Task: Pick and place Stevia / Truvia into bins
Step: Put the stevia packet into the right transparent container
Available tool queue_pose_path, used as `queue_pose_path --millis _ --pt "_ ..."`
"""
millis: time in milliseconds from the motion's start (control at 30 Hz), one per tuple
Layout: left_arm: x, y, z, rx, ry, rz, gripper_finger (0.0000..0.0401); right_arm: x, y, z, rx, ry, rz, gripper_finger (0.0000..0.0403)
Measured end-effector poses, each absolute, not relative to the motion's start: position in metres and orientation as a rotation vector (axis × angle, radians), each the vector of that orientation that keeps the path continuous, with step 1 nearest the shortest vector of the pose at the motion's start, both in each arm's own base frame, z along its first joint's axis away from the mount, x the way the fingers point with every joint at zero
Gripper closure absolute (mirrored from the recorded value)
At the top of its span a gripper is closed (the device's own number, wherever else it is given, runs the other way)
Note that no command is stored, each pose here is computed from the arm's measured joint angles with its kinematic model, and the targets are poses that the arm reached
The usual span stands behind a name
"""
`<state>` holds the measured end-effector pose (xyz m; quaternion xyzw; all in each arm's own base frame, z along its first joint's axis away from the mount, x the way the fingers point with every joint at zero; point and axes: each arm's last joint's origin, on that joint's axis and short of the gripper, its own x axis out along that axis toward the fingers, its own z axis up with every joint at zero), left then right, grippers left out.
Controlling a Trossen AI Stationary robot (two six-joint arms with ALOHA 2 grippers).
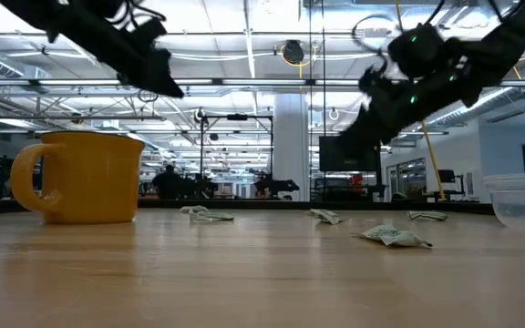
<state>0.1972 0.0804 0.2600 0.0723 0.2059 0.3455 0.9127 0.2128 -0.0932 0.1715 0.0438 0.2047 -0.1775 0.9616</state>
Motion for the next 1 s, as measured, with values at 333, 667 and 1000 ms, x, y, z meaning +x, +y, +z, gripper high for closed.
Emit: queue_pose_path --millis 333,667,1000 --pt "0.21 0.103 0.251 0.114 0.435 0.784 0.022 0.232 -0.105 0.118 0.23 0.507 -0.443 0.0238" --pt "0.21 0.105 0.259 0.104 0.355 0.754 0.0219 0.268 -0.113 0.098 0.292 0.611 -0.436 0.0238" --pt "0.21 0.104 0.256 0.084 0.372 0.705 0.0219 0.278 -0.111 0.093 0.235 0.719 -0.479 0.0241"
